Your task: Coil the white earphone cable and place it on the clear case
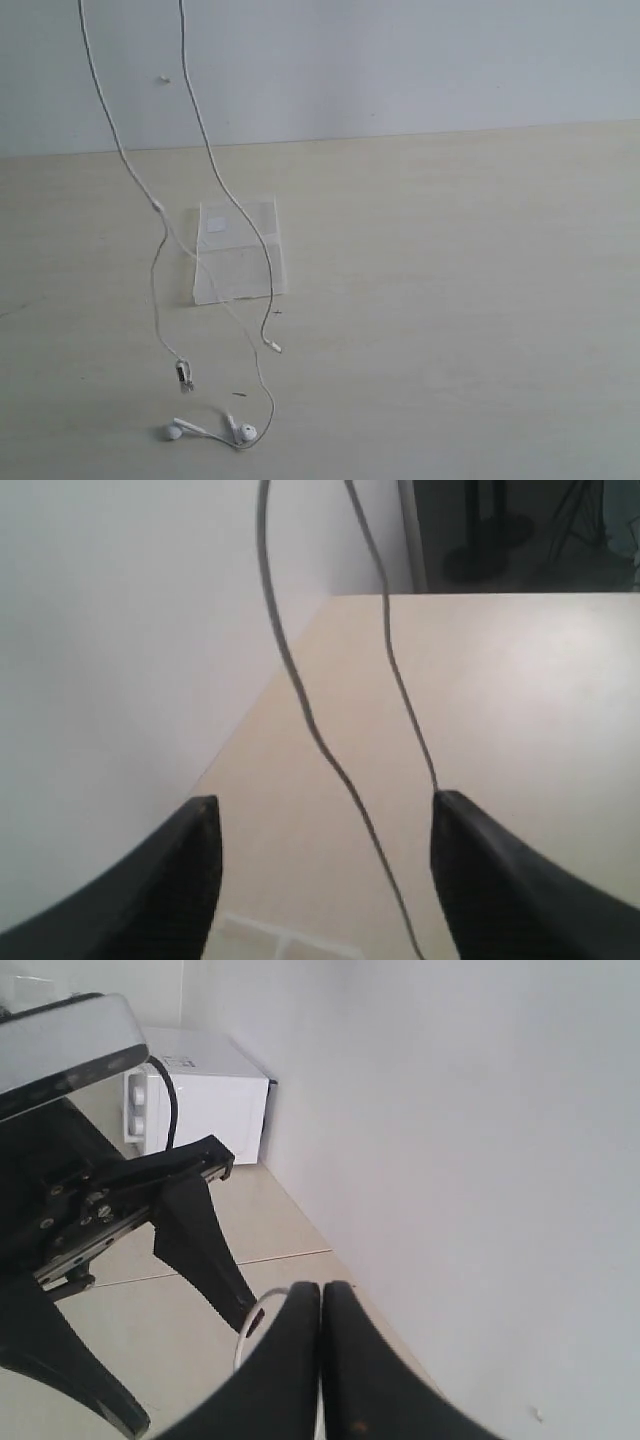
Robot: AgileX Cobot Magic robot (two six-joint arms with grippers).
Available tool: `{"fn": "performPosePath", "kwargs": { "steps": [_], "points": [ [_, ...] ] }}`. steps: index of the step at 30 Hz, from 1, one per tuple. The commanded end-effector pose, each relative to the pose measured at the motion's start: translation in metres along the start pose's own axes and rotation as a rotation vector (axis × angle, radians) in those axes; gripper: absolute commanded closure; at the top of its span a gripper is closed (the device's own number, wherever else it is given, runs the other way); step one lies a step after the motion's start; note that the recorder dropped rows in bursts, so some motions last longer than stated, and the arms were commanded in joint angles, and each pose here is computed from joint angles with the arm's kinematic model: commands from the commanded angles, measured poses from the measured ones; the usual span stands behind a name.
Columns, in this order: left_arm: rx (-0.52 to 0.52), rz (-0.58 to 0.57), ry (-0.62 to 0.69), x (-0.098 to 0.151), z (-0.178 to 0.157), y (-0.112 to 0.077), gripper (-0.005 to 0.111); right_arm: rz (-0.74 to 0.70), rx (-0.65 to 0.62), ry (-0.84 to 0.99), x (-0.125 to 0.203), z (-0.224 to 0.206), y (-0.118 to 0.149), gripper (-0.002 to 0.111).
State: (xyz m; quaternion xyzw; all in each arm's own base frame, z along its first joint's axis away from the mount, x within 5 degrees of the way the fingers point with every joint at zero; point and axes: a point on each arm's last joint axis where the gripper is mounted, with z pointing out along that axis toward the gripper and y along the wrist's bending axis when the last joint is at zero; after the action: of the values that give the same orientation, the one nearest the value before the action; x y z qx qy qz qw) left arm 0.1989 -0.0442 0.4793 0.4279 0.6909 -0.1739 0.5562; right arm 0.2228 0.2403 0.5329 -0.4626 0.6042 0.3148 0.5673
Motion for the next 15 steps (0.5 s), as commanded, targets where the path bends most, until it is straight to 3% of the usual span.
{"fn": "performPosePath", "kwargs": {
  "steps": [1, 15],
  "points": [
    [0.033, -0.047, -0.085, -0.0088, -0.0011, -0.0053, 0.047, -0.001, 0.012, -0.011, -0.0022, -0.0007, -0.0002, 0.108],
    [0.064, -0.066, -0.119, -0.0106, -0.0002, -0.0074, 0.047, 0.029, -0.019, -0.035, -0.0045, -0.0009, 0.0026, 0.108]
  ]
}}
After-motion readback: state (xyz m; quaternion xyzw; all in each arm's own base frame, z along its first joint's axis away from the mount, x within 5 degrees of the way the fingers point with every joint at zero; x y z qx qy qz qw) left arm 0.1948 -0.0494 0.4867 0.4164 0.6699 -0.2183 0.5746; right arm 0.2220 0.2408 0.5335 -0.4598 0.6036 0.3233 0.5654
